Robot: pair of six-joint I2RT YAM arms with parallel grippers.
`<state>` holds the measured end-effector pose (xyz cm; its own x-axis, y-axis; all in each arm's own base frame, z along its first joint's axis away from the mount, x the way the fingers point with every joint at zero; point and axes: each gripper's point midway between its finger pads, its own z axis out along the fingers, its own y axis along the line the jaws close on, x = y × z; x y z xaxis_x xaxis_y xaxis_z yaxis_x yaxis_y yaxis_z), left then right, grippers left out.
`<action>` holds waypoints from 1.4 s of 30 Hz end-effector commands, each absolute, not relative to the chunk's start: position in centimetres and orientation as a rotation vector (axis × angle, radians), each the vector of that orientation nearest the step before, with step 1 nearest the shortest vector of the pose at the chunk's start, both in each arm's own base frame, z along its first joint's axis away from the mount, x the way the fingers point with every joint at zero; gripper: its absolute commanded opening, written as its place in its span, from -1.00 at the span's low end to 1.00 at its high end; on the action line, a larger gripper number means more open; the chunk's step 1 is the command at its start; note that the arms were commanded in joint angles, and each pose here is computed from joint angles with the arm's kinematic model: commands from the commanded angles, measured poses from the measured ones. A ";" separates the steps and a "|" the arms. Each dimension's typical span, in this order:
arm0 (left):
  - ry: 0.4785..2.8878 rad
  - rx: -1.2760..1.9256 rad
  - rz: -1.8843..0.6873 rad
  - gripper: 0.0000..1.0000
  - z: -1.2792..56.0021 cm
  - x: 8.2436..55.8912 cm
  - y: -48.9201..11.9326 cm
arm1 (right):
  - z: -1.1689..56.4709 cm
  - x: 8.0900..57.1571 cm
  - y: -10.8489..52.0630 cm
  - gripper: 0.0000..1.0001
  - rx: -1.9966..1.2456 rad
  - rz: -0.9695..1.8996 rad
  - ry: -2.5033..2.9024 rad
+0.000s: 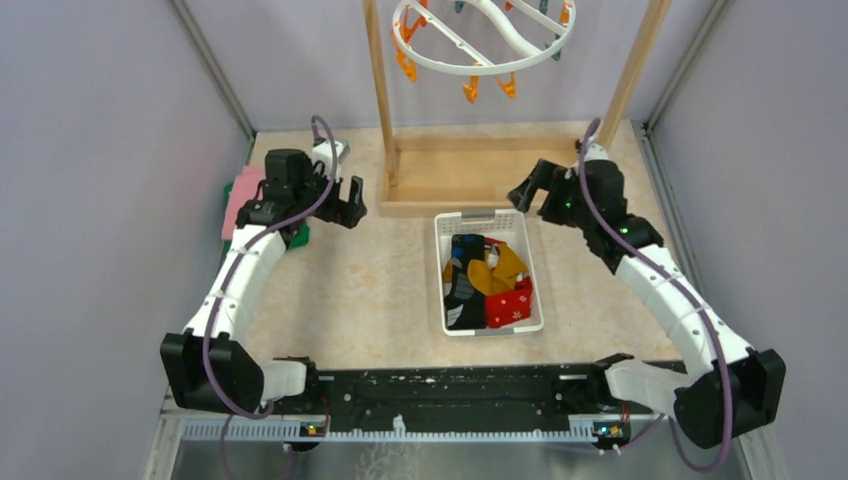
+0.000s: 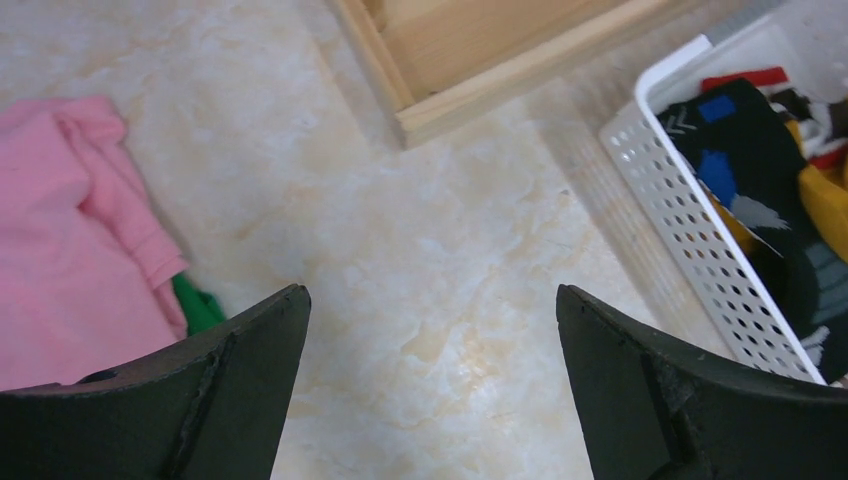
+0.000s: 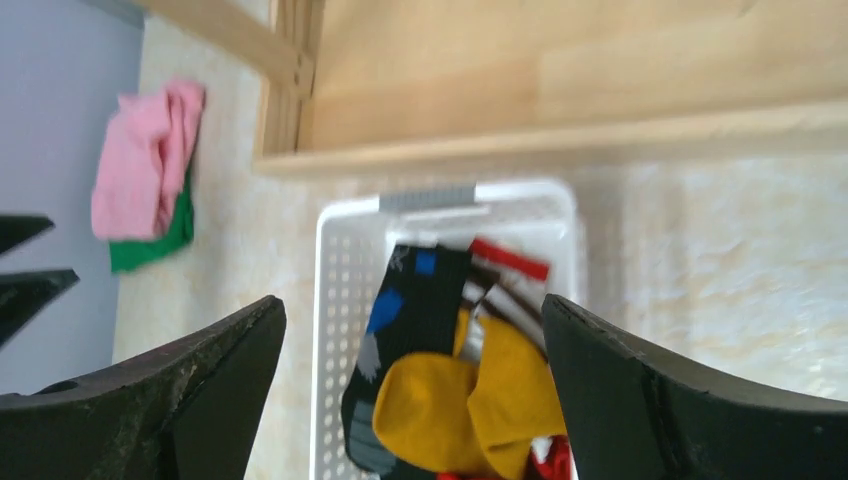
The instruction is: Remove the socks clipped to the hanger
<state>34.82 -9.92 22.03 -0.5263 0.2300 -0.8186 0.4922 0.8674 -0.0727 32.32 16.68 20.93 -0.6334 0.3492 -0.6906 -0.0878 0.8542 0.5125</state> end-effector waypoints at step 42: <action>1.669 0.276 -0.166 0.98 8.8 37.7 -3.6 | 13.6 32.7 -4.8 0.97 0.416 -0.344 1.477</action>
<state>35.12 -3.37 4.44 -0.2358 0.0825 -0.9683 0.2666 0.9637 0.0172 31.82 -4.96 11.93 -0.0116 0.0363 -0.9993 0.4840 0.8747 0.0261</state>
